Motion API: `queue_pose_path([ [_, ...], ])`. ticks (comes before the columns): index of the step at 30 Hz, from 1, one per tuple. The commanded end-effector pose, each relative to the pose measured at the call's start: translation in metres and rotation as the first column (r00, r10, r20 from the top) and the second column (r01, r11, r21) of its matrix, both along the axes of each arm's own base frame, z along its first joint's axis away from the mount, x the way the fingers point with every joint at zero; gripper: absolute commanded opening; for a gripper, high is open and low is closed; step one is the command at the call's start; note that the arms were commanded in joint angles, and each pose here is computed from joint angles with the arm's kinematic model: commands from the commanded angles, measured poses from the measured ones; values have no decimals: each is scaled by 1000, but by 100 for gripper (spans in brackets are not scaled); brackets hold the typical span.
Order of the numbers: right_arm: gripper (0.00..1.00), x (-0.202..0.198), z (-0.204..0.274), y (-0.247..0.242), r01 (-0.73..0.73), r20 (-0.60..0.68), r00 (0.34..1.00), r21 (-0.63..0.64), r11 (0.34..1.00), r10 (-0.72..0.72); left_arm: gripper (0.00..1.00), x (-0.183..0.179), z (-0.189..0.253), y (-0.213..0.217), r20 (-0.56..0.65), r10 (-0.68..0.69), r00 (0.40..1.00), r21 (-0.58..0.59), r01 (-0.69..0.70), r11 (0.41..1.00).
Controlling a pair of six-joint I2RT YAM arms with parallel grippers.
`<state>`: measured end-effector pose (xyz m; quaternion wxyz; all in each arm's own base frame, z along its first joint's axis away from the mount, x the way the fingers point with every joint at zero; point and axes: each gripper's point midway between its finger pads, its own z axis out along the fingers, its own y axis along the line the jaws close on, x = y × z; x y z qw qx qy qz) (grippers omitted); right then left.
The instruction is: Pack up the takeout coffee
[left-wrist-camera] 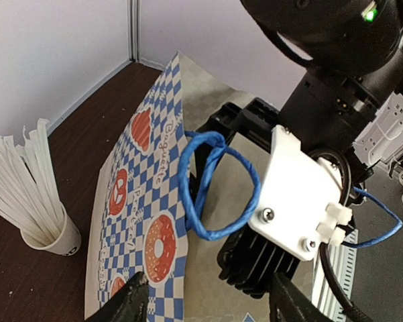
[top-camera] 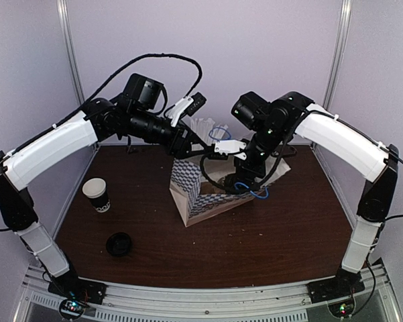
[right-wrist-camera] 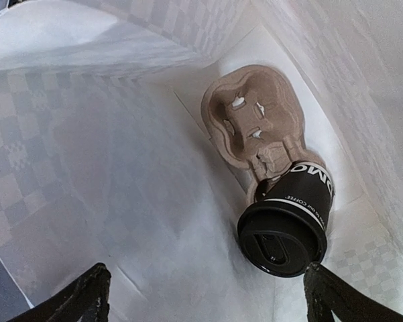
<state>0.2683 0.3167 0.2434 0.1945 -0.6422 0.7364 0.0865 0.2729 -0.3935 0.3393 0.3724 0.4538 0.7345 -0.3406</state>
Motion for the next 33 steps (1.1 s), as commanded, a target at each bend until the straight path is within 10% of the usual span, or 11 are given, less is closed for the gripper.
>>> queue_pose_path([
  [1, 100, -3, 13, -2, 9, 20, 1000, 31, 999, -9, 62, 9, -9, -7, 33, 8, 999, 52, -10, 999],
  [21, 100, -18, 29, -16, -12, 44, 999, 54, 998, 9, 32, 40, -42, -9, 67, 95, 993, 167, -105, 980],
  [33, 100, -14, 10, -37, 18, 43, 999, 10, 1000, -19, 56, 16, -7, -8, 161, -1, 987, 23, -3, 1000],
])
